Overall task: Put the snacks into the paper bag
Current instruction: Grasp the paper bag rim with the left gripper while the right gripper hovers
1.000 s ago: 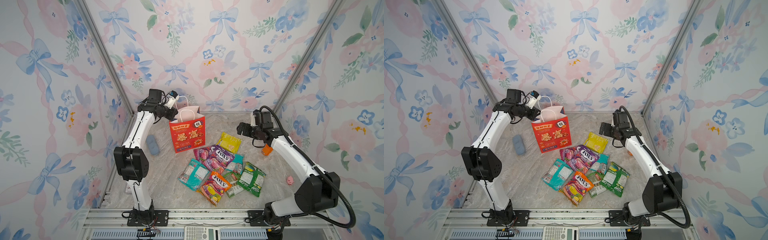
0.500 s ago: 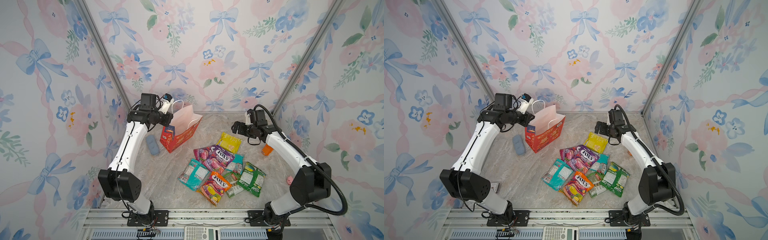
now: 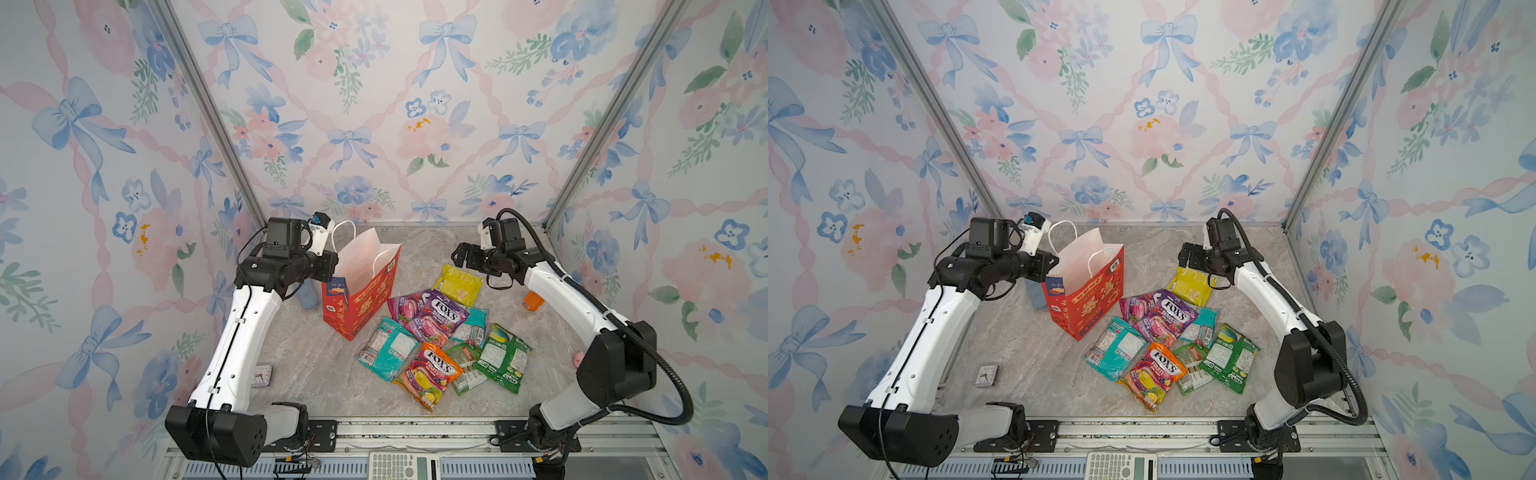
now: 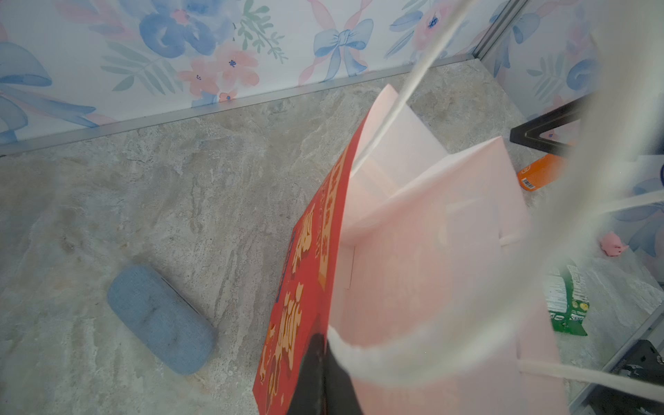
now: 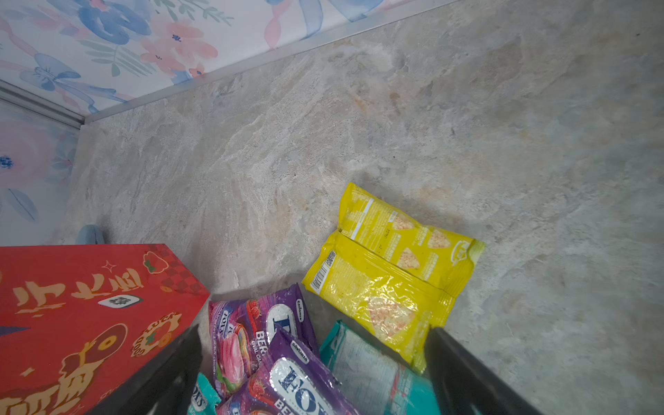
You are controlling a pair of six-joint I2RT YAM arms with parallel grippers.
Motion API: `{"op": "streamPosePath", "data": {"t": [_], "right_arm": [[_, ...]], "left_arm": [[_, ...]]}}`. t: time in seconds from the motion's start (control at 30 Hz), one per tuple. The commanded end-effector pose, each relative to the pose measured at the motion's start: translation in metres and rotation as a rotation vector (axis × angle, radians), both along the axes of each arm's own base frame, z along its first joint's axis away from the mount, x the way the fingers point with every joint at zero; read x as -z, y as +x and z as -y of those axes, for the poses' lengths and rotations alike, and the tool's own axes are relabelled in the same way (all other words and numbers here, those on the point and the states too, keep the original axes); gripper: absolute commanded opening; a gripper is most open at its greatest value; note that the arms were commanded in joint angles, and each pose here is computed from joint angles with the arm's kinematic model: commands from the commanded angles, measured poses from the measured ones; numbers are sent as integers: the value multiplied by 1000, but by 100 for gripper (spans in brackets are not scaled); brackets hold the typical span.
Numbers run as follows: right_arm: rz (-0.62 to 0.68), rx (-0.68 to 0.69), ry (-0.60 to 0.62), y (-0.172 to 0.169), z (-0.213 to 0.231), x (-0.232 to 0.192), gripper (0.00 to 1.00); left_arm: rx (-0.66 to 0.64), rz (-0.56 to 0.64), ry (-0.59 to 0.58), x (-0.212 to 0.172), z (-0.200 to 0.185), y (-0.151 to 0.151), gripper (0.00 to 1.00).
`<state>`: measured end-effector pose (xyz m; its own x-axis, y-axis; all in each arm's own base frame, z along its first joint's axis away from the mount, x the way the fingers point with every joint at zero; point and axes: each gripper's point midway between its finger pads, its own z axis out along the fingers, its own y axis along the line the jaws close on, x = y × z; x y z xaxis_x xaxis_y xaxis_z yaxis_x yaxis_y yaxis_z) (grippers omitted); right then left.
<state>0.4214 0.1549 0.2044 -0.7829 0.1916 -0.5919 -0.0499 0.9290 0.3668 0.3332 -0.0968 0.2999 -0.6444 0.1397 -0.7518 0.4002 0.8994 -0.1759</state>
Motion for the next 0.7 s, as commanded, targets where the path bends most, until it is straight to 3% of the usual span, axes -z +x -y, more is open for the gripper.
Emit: {"op": "streamPosePath", "data": {"t": [0.0, 0.23, 0.43, 0.5, 0.67], "right_arm": [[-6, -11, 24, -6, -8, -6, 99], [-14, -17, 51, -6, -17, -7, 98], [-6, -15, 63, -4, -19, -13, 98], [-6, -14, 67, -4, -20, -13, 98], [-15, -16, 71, -7, -21, -12, 97]], "left_arm": [[-35, -13, -31, 1, -2, -11, 0], [-65, -83, -22, 31, -7, -19, 2], [-74, -80, -24, 29, -10, -18, 35], [-78, -73, -21, 27, -12, -17, 41], [-89, -67, -10, 25, -16, -9, 43]]}}
